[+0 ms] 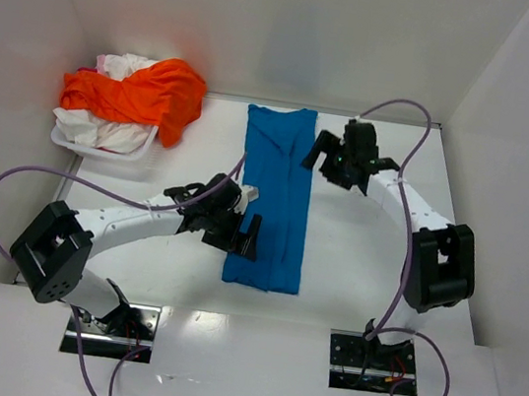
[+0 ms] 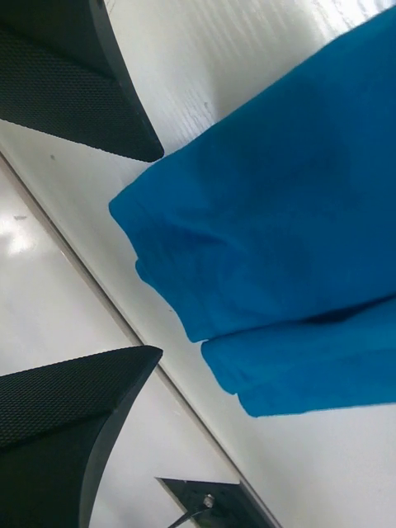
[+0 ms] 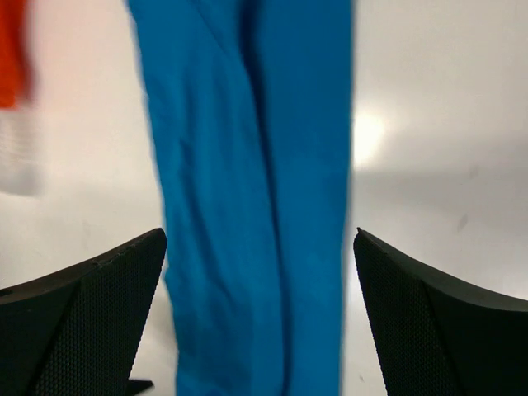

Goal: Fold and stack the t-shirts
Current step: Rotate the tshirt 90 degrees

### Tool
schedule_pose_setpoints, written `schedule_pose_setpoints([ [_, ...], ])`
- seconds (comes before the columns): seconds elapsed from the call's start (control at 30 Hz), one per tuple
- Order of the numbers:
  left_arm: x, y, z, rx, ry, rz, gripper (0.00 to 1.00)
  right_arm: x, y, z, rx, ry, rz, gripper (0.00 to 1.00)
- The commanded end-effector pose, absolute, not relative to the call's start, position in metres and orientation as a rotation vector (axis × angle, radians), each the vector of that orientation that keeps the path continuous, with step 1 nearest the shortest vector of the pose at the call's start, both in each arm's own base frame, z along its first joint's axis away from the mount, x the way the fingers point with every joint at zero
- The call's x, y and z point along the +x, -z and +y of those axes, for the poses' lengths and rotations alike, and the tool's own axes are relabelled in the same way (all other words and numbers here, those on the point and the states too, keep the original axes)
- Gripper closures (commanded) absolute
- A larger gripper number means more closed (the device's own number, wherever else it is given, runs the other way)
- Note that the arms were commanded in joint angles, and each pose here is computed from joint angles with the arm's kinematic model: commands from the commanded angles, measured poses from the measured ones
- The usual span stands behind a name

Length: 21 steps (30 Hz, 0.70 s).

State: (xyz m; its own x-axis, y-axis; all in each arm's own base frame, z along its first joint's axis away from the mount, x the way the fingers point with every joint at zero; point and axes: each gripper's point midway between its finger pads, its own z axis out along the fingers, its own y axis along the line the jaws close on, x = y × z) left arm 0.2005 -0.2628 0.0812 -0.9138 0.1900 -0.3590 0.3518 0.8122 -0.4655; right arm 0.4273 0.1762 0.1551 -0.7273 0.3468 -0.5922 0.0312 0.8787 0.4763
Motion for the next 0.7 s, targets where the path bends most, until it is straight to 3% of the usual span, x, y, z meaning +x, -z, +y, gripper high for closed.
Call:
schedule_pose_setpoints([
  [0.0, 0.203, -0.084, -0.271, 0.285, 0.822, 2.675, 0.0, 0.402, -0.164, 0.177, 0.284, -0.609, 2.282, 0.0],
  [0.27, 0.197, -0.055, -0.273, 0.22, 0.806, 2.729, 0.01, 0.357, -0.158, 0.167, 0.287, -0.618, 2.287, 0.0],
  [0.43, 0.19, -0.047, -0.275, 0.19, 0.802, 2.751, 0.19, 0.335, -0.151, 0.162, 0.329, -0.643, 2.304, 0.0],
  [0.47, 0.189, -0.047, -0.276, 0.17, 0.794, 2.754, 0.28, 0.332, -0.154, 0.161, 0.327, -0.647, 2.294, 0.0],
  [0.67, 0.177, -0.031, -0.258, 0.069, 0.711, 2.816, 0.46, 0.313, -0.15, 0.165, 0.338, -0.686, 2.301, 0.0],
])
